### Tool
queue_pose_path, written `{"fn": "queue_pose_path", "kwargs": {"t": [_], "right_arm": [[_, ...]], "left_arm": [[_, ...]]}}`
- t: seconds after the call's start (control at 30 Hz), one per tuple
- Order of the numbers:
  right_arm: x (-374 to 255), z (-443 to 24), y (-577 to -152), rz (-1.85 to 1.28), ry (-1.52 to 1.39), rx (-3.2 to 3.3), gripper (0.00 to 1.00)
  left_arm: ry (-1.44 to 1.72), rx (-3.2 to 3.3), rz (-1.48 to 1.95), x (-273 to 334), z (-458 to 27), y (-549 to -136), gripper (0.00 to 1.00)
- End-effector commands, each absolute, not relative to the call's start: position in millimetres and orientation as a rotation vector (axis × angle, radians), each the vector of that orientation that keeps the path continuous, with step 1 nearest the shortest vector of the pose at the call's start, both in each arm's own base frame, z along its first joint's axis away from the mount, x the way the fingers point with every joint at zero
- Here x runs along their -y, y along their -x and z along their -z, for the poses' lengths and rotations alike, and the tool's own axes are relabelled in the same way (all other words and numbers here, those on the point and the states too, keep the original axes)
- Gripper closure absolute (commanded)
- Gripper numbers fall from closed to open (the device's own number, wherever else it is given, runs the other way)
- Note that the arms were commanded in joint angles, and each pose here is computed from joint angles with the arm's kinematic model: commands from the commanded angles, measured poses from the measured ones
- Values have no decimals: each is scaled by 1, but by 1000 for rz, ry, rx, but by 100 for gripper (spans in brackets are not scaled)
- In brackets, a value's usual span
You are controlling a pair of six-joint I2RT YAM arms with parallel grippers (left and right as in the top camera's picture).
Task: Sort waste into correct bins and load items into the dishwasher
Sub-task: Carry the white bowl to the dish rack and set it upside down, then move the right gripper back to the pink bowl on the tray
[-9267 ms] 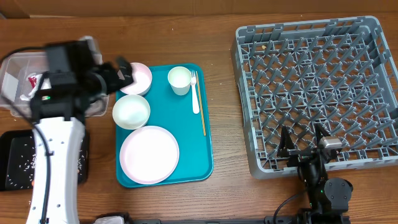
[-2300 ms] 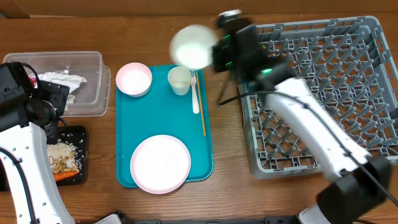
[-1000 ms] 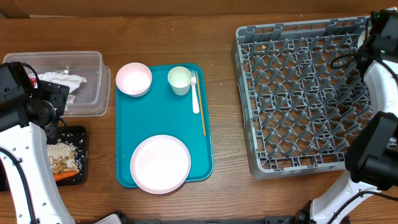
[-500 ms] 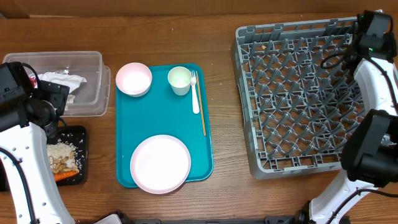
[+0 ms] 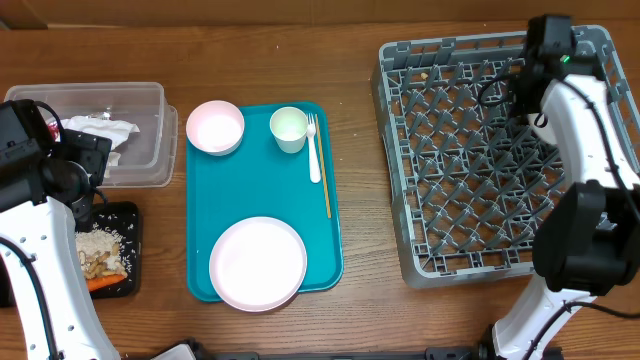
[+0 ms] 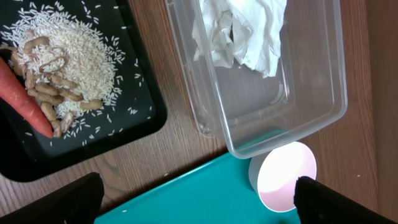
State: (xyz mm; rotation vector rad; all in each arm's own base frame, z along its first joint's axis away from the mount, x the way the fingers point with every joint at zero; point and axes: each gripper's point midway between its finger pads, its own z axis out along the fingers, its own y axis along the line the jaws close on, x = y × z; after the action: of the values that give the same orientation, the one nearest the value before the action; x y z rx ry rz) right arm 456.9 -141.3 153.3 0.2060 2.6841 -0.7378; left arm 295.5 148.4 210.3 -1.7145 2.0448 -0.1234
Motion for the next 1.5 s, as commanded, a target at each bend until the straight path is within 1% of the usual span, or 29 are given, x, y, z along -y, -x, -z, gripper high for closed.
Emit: {"fn": "queue_pose_path", "kwargs": {"t": [0.0, 0.13, 0.2, 0.3, 0.47, 0.67, 0.73, 1.0, 1.13, 1.23, 1.37, 1.47], "right_arm": [[73, -244, -473, 77, -316, -2539, 0], [-7, -302, -466, -489, -115, -2464, 0], [-64, -332, -455, -868, 58, -2368, 0], [-102, -336, -447, -1014, 163, -2353, 0], [-155, -308, -441, -931, 279, -2453, 0], [-237, -258, -429, -583, 506, -2551, 0], [-266, -245, -423, -541, 584, -2550, 0], [-407, -187, -393, -631, 893, -2426, 0], [-460, -165, -374, -697, 930, -2385, 0], [-485, -153, -364, -708, 962, -2346, 0], [-484, -144, -380, -629, 814, -2376, 0], [-483, -142, -392, -632, 711, -2384, 1]], "left_arm": [[1723, -2037, 127, -148, -210, -296, 0], [1723, -2037, 127, -148, -210, -296, 0], [1722, -2038, 127, -148, -210, -296, 0], [1722, -2038, 127, -148, -210, -296, 0], [1722, -2038, 127, -148, -210, -296, 0], [1722, -2038, 127, -148, -210, -296, 0], [1722, -2038, 127, -148, -210, -296, 0], [1721, -2038, 127, -148, -210, -296, 0], [1721, -2038, 127, -148, -210, -296, 0], [1721, -2038, 127, -148, -210, -296, 0], [1721, -2038, 127, -148, -210, -296, 0], [1721, -2038, 127, -148, -210, -296, 0]]}}
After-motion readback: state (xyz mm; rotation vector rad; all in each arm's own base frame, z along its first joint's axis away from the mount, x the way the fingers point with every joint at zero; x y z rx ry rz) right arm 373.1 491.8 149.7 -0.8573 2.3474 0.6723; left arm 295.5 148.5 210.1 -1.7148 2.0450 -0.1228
